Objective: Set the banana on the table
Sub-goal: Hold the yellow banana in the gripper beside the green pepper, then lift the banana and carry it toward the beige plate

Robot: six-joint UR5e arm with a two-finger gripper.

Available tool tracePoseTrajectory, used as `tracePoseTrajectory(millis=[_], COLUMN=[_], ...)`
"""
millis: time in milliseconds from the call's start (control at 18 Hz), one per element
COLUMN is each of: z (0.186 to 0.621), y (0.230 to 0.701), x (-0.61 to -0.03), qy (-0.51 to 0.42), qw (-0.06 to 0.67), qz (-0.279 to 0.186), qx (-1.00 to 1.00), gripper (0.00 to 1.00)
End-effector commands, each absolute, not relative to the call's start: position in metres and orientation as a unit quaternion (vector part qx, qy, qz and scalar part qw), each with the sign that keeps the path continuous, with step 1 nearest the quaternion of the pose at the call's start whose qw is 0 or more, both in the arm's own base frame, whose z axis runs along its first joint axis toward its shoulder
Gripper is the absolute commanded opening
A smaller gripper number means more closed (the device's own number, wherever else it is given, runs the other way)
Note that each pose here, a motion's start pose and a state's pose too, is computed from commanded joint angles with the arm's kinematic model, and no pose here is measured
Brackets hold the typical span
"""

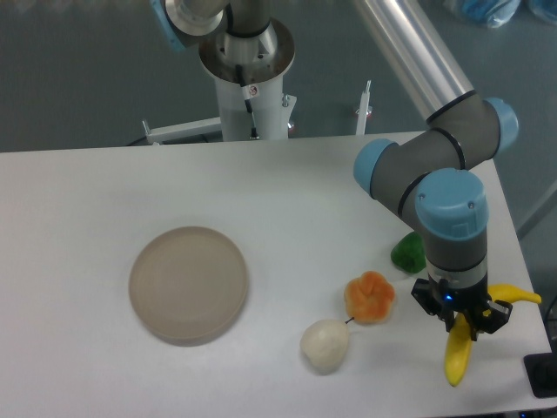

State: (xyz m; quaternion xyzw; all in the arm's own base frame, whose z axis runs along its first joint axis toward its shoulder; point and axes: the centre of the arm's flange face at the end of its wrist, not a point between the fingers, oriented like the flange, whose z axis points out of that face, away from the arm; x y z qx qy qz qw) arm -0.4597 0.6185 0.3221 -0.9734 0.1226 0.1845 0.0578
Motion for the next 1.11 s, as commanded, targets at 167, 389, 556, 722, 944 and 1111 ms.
tracePoseTrajectory(millis=[167, 389, 556, 722, 944, 1111], z=[0.329, 0.351, 0.370, 0.385, 0.406, 0.411], y=[0.616, 0.604, 0.593, 0.587, 0.566, 0.547], x=[-0.447, -0.434, -0.422, -0.403, -0.381, -0.360], qy=[0.125, 0.122, 0.122, 0.129, 0.129, 0.127], qw=[0.056, 0.055, 0.047, 0.041, 0.031, 0.012], qz=[0.183, 0.180, 0.168, 0.157, 0.133, 0.097], qx=[-0.973, -0.975, -0.977, -0.978, -0.982, -0.987], gripper=[0.25, 0.25, 0.25, 0.25, 0.26, 0.26])
